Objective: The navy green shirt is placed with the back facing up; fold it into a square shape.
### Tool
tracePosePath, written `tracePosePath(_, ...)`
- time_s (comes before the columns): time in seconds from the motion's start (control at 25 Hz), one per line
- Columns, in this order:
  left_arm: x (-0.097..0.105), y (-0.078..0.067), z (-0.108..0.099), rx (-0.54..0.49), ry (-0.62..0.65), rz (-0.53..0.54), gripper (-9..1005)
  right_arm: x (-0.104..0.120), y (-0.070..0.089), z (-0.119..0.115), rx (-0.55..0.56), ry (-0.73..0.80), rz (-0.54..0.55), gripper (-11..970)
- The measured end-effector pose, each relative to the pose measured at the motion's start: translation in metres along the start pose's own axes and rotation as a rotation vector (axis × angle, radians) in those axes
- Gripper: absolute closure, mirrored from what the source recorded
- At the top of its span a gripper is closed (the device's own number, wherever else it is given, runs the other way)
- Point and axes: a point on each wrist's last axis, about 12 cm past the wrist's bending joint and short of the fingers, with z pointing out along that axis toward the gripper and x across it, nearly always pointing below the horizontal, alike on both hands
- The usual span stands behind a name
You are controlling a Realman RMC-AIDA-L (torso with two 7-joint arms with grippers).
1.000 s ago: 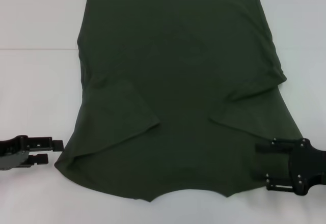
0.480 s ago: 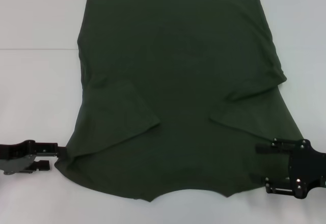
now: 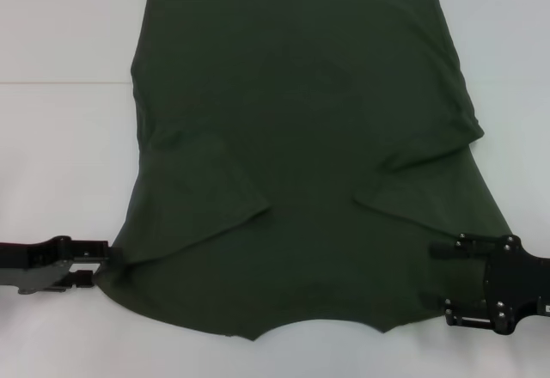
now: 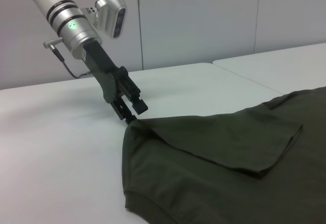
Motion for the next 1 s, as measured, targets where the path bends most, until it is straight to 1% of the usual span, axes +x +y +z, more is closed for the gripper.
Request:
tracePosePath(0.2,0.001,-0.004,0.009,-0.004,0.012,0.010,261,0.000,0.000,0.000,0.000,0.000,0.001,243)
tracePosePath(0.36,0.000,-0.006,0.013,-0.002,0.018,0.014,262,0.000,0.000,0.000,0.001,-0.001,0.001,242)
tracePosePath(0.52,-0.002,-0.011,0.017,0.000,0.028,0.038,263,0.000,-0.001,-0.001,0.006,-0.003,0.003,241)
tracePosePath(0.68,-0.002,-0.011,0.021,-0.027,0.040,0.070,264,0.000,0.000,-0.001,0.009,-0.005,0.005,242)
tracePosePath(0.88,-0.003,-0.010,0.021,-0.045,0.036,0.066,381,0.001,0.000,-0.002,0.012,-0.006,0.008,242)
tracePosePath(1.0,-0.004,-0.010,0.020,-0.046,0.030,0.064,494,0.001,0.000,-0.002,0.013,-0.006,0.009,243)
